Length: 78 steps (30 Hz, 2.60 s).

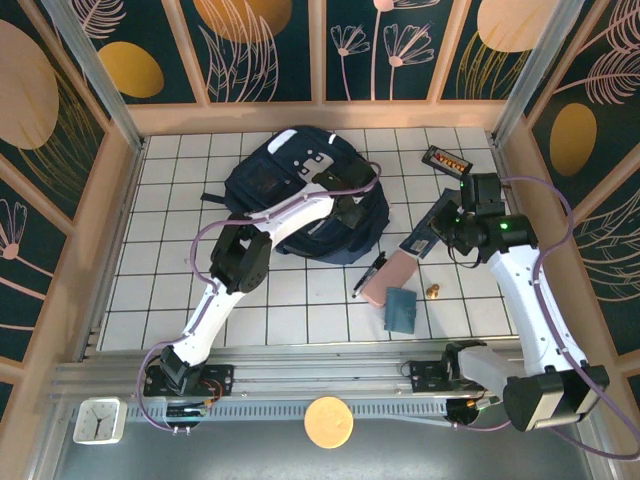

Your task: Pack books, pencil case, and school supplies into a backpack

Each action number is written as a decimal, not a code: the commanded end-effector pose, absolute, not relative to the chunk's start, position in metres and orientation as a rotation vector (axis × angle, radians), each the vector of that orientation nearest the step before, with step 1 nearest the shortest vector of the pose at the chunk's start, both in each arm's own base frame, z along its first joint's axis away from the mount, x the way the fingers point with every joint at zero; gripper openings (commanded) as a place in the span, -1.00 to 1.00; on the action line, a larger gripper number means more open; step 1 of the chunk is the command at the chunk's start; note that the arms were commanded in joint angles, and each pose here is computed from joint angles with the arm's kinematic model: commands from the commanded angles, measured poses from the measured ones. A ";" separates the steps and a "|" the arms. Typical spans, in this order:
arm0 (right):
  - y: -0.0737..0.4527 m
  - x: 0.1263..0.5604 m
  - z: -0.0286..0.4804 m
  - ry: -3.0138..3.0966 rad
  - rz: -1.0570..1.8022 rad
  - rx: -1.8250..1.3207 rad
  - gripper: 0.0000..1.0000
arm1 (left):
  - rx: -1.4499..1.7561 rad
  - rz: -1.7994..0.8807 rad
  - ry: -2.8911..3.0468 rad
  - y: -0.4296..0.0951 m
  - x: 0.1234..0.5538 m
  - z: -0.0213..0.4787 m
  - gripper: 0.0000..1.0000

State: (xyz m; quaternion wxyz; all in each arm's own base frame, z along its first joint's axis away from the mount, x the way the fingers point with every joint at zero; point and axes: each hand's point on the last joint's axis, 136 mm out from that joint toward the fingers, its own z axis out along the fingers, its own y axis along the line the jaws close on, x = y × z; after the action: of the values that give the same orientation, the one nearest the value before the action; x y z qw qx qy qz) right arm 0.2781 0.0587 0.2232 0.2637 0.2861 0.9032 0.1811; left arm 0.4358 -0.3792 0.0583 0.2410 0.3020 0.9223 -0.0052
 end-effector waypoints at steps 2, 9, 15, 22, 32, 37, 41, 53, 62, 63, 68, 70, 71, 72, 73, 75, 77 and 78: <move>0.063 0.285 0.233 2.403 0.543 0.726 -1.00 | 0.822 0.053 2.589 -0.370 0.433 0.037 -0.46; 0.078 0.288 0.238 2.362 0.667 0.676 -1.00 | 0.700 -0.105 2.596 -0.364 0.434 0.089 -1.00; 0.109 0.295 0.255 2.278 0.919 0.555 -1.00 | 0.560 -0.358 2.523 -0.355 0.442 0.184 -1.00; 0.134 0.306 0.269 2.182 1.118 0.474 -1.00 | 0.506 -0.526 2.431 -0.351 0.440 0.257 -1.00; 0.180 0.348 0.247 2.134 1.302 0.410 -1.00 | 0.470 -0.623 2.388 -0.340 0.439 0.292 -1.00; 0.224 0.376 0.223 2.173 1.350 0.337 -1.00 | 0.447 -0.634 2.391 -0.337 0.443 0.293 -1.00; 0.249 0.391 0.199 2.173 1.429 0.323 -1.00 | 0.437 -0.669 2.385 -0.338 0.443 0.301 -1.00; 0.305 0.448 0.143 2.145 1.574 0.279 -1.00 | 0.431 -0.661 2.431 -0.337 0.447 0.282 -1.00; 0.262 0.425 0.102 2.547 1.067 0.373 0.44 | 0.396 -0.575 2.470 -0.330 0.458 0.262 -1.00; 0.252 0.417 0.102 2.585 0.995 0.380 0.45 | 0.391 -0.563 2.477 -0.329 0.460 0.259 -1.00; 0.209 0.373 0.104 2.716 0.723 0.416 0.46 | 0.368 -0.531 2.508 -0.330 0.467 0.242 -1.00; 0.197 0.356 0.113 2.725 0.680 0.434 0.46 | 0.356 -0.519 2.524 -0.330 0.470 0.235 -1.00; 0.190 0.347 0.118 2.726 0.650 0.449 0.46 | 0.350 -0.516 2.532 -0.331 0.471 0.230 -1.00; 0.182 0.338 0.123 2.723 0.624 0.471 0.46 | 0.350 -0.522 2.537 -0.332 0.471 0.228 -1.00; 0.175 0.330 0.128 2.718 0.604 0.492 0.47 | 0.354 -0.531 2.540 -0.334 0.472 0.226 -1.00; 0.162 0.310 0.139 2.702 0.586 0.547 0.55 | 0.356 -0.551 2.561 -0.337 0.470 0.219 -0.46; 0.153 0.293 0.145 2.689 0.588 0.591 0.61 | 0.352 -0.547 2.578 -0.336 0.468 0.216 0.57; 0.150 0.285 0.147 2.688 0.592 0.599 0.66 | 0.348 -0.543 2.581 -0.335 0.467 0.217 0.97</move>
State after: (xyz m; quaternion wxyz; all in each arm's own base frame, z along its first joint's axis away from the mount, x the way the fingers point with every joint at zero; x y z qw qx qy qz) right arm 0.3196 0.1756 0.1576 0.1884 0.1769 0.9317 0.2553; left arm 0.4622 -0.3431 0.2103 0.2326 0.1525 0.9390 -0.2025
